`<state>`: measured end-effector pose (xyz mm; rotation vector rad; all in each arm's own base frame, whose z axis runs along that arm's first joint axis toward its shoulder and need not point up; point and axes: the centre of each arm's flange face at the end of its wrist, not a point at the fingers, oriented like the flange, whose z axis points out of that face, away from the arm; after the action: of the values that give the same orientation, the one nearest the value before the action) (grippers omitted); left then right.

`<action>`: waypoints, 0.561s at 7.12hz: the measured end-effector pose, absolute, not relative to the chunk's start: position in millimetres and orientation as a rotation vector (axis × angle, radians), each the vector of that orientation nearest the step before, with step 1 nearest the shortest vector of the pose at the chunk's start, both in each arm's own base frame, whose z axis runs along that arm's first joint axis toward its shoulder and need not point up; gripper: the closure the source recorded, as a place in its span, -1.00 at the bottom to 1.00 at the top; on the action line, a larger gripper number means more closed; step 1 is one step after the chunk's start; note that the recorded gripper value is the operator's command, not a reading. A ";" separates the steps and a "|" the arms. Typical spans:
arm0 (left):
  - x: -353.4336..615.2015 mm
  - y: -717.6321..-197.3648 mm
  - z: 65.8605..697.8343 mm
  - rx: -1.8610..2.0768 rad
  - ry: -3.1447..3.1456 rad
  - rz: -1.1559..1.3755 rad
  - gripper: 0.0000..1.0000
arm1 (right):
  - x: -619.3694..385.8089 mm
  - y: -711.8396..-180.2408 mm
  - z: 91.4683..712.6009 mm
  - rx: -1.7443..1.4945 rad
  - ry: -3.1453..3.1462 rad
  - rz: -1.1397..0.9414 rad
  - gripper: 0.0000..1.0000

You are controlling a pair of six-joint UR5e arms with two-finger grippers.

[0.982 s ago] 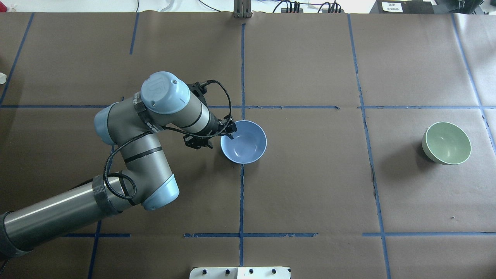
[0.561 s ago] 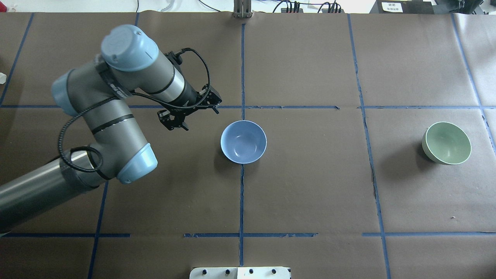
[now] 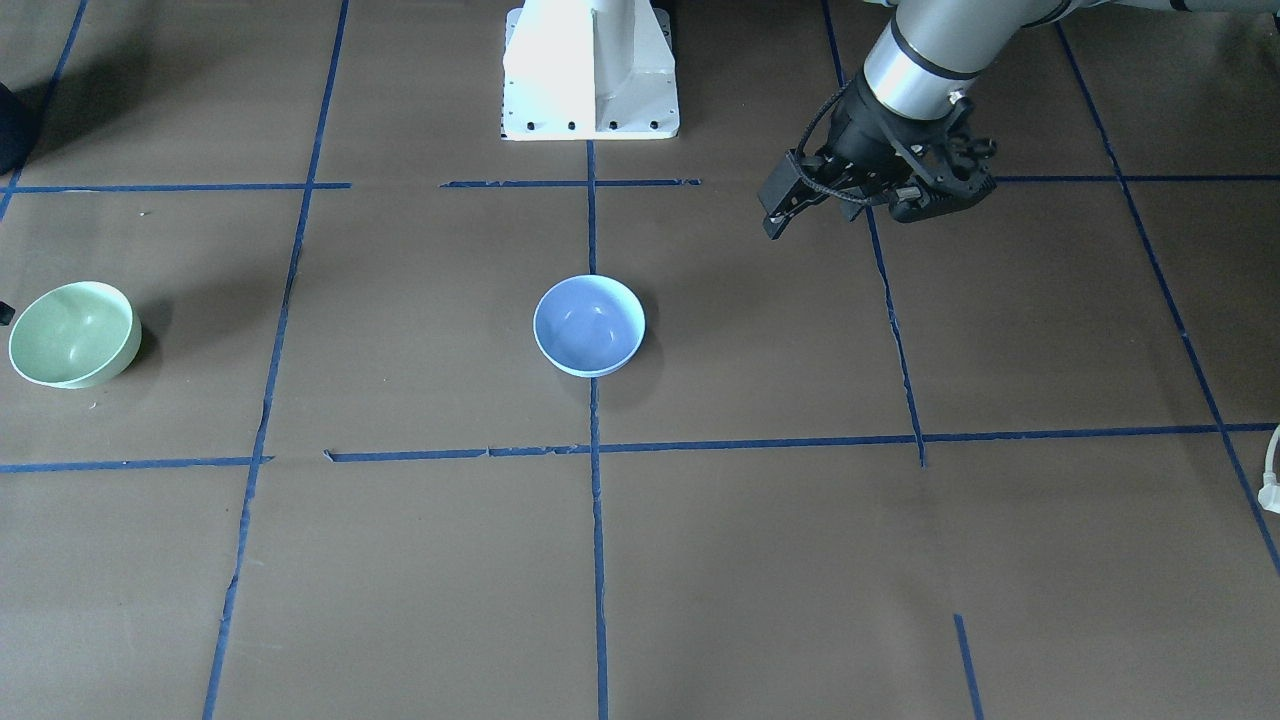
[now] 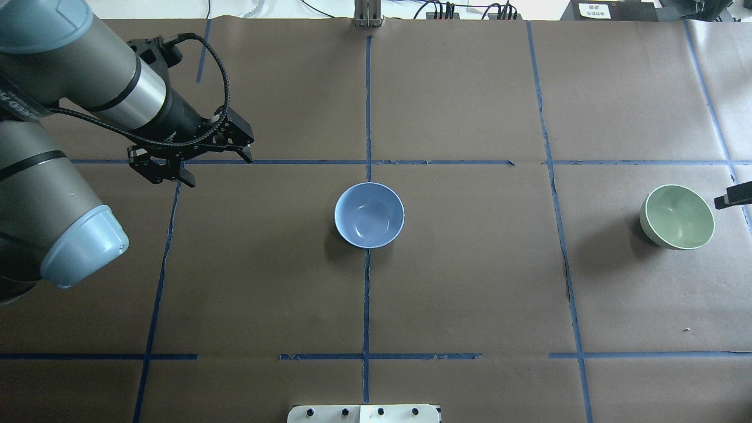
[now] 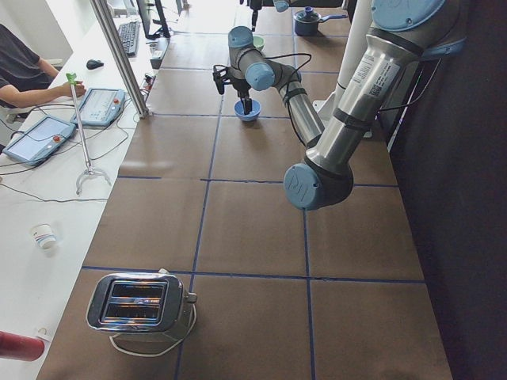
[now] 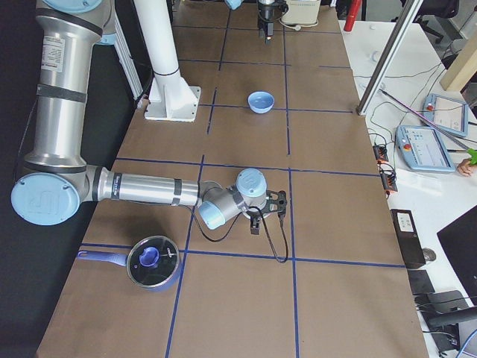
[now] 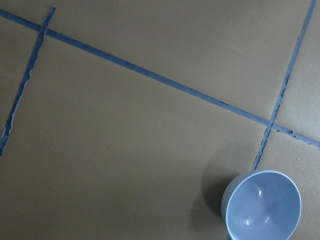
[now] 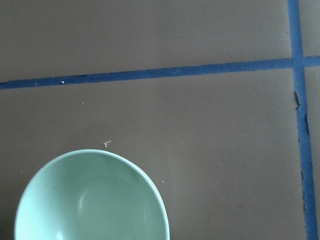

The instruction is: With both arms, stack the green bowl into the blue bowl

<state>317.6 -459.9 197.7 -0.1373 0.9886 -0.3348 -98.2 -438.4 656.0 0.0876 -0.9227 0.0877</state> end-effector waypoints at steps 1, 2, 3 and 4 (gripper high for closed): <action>314.8 -457.8 200.7 -0.138 0.984 -0.334 -1.00 | -110.7 -438.9 662.1 0.077 -0.923 0.082 -0.99; 313.9 -457.0 202.9 -0.139 0.981 -0.334 -1.00 | -121.6 -438.8 666.4 0.062 -0.921 0.072 -0.73; 313.4 -457.2 204.6 -0.139 0.978 -0.336 -1.00 | -130.3 -440.4 670.8 0.048 -0.918 0.064 0.08; 312.6 -457.6 205.5 -0.138 0.977 -0.338 -1.00 | -136.3 -443.7 674.5 0.035 -0.916 0.069 0.82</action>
<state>312.6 -457.6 205.5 -0.1383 0.9765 -0.3375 -136.3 -443.7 674.5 0.0347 -0.9164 0.0690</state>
